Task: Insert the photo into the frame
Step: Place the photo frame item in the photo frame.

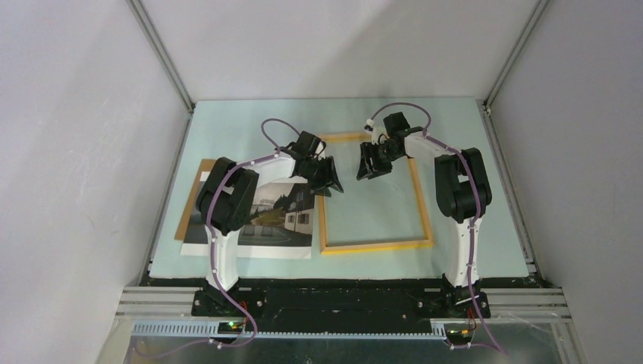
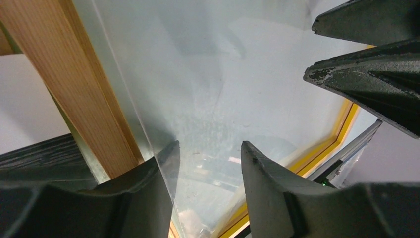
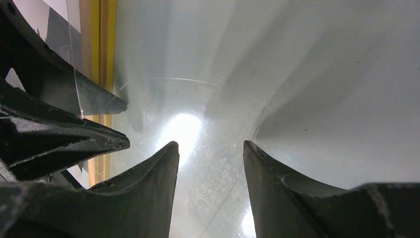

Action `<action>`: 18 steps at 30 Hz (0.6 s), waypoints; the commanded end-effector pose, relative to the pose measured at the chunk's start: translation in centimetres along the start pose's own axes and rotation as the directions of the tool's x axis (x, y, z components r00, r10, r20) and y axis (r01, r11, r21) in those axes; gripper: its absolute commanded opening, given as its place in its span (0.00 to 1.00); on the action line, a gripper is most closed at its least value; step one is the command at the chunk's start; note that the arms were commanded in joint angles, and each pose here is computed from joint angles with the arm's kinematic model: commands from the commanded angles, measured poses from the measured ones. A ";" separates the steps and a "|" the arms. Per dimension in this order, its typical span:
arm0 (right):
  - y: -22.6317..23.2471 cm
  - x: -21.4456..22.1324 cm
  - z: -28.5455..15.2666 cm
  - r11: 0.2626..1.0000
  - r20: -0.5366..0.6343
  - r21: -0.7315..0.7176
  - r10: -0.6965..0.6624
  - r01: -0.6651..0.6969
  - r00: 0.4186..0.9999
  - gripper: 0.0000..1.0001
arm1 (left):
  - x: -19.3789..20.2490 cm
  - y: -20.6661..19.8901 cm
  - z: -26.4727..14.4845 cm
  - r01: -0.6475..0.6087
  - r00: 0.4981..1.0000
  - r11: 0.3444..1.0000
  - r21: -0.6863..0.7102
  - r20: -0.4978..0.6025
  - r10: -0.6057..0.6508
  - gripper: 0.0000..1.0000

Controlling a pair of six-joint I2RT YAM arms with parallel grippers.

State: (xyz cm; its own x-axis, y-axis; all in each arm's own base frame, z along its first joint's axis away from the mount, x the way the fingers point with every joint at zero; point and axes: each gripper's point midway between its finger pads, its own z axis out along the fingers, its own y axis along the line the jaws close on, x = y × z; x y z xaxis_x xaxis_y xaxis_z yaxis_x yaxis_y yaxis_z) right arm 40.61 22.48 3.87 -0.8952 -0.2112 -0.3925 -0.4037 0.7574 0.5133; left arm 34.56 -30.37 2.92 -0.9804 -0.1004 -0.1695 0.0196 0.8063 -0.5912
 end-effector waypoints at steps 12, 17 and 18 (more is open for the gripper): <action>-1.0 0.6 0.2 1.000 -0.011 0.025 -0.002 0.002 1.000 0.55 | -1.5 -2.1 -4.8 -0.140 0.981 0.990 -0.018 0.132 0.141 0.77; -0.9 0.4 0.0 1.000 -0.006 0.023 -0.004 0.004 1.000 0.55 | -1.9 -2.1 -6.0 -0.167 0.971 0.985 -0.041 0.165 0.172 0.79; -0.9 0.4 0.0 1.000 -0.005 0.024 -0.004 0.004 1.000 0.55 | -1.9 -2.1 -6.1 -0.170 0.970 0.984 -0.045 0.166 0.175 0.80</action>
State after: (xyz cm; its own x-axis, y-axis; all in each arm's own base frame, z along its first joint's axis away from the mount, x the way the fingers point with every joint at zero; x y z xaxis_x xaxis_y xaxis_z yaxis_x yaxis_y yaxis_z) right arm 40.68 22.32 3.84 -0.8961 -0.2078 -0.3922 -0.4006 0.7592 0.5130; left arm 34.68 -28.88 6.69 -0.9499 -0.0685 -0.3050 0.1137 0.8332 -0.5412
